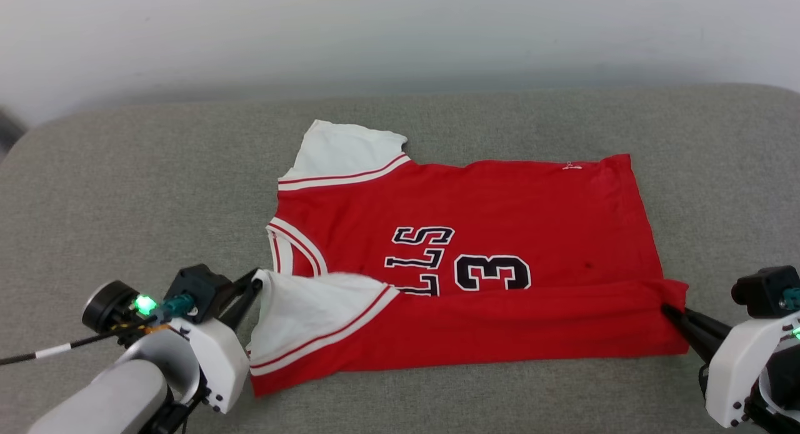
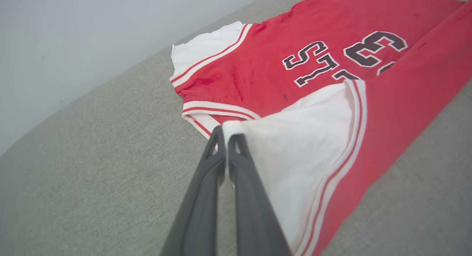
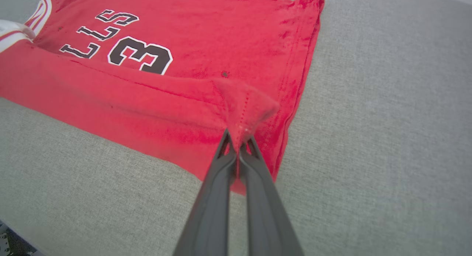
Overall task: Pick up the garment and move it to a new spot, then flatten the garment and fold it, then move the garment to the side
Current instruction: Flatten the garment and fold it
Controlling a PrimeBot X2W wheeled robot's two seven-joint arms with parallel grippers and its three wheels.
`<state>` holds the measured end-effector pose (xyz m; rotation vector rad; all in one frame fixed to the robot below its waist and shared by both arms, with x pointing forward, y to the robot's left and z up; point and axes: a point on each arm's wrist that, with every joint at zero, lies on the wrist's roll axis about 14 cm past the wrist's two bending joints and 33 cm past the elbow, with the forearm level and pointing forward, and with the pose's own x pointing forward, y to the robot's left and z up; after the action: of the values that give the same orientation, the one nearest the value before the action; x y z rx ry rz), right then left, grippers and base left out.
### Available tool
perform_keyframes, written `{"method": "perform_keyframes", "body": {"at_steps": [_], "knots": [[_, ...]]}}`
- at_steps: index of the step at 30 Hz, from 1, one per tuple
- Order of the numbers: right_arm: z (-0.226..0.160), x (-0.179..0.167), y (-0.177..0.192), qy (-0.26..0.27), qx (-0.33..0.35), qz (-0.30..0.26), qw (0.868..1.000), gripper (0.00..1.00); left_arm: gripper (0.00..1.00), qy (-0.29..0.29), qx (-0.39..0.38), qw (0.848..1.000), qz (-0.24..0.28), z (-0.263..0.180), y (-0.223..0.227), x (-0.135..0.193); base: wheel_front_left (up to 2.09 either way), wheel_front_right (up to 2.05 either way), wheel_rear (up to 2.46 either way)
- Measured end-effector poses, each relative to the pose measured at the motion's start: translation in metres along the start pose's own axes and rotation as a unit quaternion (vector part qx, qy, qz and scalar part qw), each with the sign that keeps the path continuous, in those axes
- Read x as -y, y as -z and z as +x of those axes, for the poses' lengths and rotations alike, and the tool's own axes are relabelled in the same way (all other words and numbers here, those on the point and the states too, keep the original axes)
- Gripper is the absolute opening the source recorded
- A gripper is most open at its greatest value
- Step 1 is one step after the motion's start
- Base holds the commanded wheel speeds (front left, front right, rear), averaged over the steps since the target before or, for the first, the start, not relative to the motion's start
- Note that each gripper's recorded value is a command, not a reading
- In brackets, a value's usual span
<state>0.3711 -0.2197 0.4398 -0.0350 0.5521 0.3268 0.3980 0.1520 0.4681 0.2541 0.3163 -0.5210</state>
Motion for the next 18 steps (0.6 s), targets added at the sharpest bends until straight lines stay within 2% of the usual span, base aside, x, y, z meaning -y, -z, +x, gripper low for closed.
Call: {"method": "perform_keyframes", "body": {"at_steps": [5,14,18], "knots": [[0.024,0.007,0.013,0.003,-0.042,0.007,0.999,0.0,0.0,0.0,-0.023,1.0,0.01,0.038,0.015,-0.023,0.0,0.0,0.0],[0.053,0.014,0.039,0.003,-0.099,0.001,0.995,0.0,0.0,0.028,-0.09,0.996,0.0,0.065,0.065,-0.016,0.0,0.0,0.0],[0.057,0.014,0.041,0.001,-0.1,0.001,0.995,0.0,0.0,0.031,-0.095,0.995,-0.004,0.068,0.071,-0.017,0.0,0.0,0.0]]}}
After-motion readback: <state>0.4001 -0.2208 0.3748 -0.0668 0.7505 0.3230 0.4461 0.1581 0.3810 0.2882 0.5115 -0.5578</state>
